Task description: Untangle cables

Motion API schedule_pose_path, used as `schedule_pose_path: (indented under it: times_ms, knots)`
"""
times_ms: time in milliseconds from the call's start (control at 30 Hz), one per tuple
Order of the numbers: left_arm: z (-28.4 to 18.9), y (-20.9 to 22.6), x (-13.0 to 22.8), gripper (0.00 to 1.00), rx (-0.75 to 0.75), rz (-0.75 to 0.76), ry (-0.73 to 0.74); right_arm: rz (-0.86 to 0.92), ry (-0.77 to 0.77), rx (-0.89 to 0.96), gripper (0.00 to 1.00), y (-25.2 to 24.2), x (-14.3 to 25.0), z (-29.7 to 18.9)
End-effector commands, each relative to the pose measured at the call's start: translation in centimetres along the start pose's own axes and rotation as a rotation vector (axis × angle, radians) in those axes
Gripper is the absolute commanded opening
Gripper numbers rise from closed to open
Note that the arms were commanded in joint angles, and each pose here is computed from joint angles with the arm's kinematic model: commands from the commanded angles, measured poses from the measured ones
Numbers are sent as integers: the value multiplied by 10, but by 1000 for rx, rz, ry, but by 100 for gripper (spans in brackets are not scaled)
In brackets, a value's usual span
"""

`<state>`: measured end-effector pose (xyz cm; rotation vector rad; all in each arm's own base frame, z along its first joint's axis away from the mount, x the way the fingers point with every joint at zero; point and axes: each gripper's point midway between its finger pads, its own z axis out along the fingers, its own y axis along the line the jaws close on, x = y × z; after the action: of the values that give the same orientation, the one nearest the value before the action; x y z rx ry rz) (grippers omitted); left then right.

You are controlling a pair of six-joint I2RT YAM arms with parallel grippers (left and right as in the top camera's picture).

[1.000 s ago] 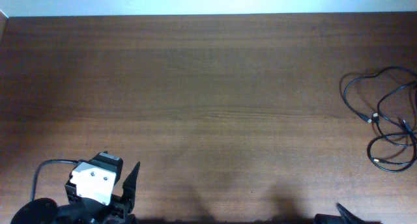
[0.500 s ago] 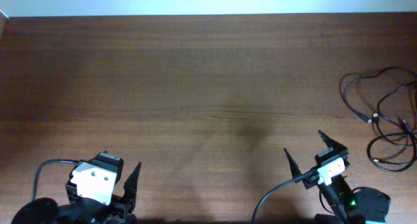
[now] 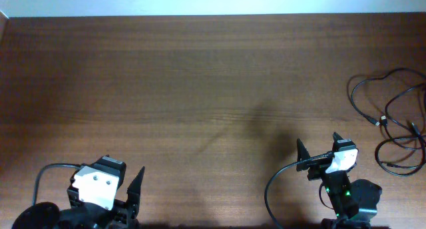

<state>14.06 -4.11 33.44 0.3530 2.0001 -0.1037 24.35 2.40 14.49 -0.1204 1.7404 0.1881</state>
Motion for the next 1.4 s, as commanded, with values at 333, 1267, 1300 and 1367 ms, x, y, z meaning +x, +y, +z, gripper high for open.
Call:
schedule_pose_path:
  times_ms: [333,1267,1300,1367]
  knots:
    - [-1,0,-1,71,-3,-8,-1,-24,-78,-70,99,19,-14,-5]
    - [111,-19,32,99,82,294,-628,-24,-78,-70,99,19,-14,-5]
    - [116,-16,40,99,62,286,-622,-24,-78,-70,99,19,-14,-5]
    - [122,-8,49,99,5,277,-654,-24,-78,-70,99,19,-14,-5]
